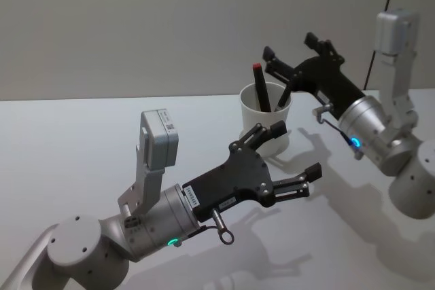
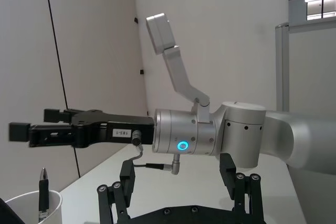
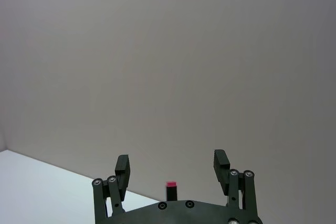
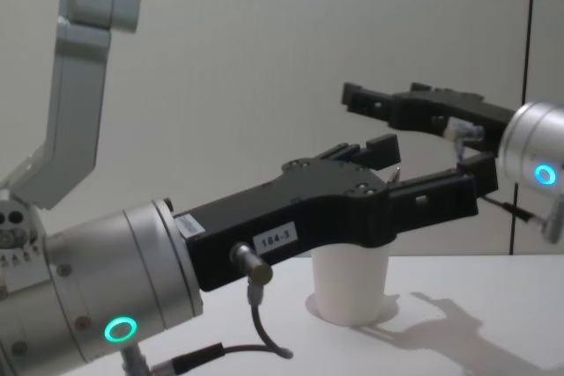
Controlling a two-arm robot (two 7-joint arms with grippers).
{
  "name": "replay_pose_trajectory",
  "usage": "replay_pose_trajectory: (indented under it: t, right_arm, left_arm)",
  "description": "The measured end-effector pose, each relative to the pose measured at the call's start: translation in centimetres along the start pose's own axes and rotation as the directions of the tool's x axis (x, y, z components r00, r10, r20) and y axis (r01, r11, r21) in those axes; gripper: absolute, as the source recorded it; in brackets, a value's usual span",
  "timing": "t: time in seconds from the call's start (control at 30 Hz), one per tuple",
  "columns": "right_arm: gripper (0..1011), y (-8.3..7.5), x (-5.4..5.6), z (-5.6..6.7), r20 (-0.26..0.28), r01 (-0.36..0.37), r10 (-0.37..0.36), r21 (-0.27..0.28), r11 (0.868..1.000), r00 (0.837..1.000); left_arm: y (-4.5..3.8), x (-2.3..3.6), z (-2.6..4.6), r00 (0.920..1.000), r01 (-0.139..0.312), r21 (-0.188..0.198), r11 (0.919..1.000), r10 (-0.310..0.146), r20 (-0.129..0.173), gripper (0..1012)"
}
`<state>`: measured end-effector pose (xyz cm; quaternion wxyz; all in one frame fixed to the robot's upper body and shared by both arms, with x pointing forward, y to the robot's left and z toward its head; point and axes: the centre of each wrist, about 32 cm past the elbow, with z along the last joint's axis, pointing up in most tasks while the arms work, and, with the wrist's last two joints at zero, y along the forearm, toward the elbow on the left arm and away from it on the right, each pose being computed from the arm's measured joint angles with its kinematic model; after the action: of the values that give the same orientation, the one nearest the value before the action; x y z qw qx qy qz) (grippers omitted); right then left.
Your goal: Place the pen into the pen holder.
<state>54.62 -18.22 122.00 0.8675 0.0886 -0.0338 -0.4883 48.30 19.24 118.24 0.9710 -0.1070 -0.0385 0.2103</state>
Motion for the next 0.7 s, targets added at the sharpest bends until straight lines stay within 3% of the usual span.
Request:
replay_pose_trajectory:
  t: [0.23, 0.47, 0.7]
  right_arm:
    - [1001, -1.3, 0.7, 0.5, -0.003, 0.052, -0.052, 0.011, 0.999, 0.999]
    - [1002, -1.5, 0.7, 0.4, -0.002, 0.056, -0.055, 0.007, 0.998, 0.998]
    - [1001, -2.9, 0.6, 0.0, 0.008, 0.077, -0.077, -0.009, 0.997, 0.997]
  left_arm:
    - [0.0, 0.0, 0.0, 1.0, 0.0, 0.0, 1.0, 0.0, 0.0, 1001]
    - [0.01, 0.03, 0.02, 0.9998, -0.017, 0.008, 0.9998, 0.017, 0.003, 1001]
    - [-0.06, 0.16, 0.26, 0.9962, -0.084, 0.04, 0.9956, 0.083, 0.027, 1001]
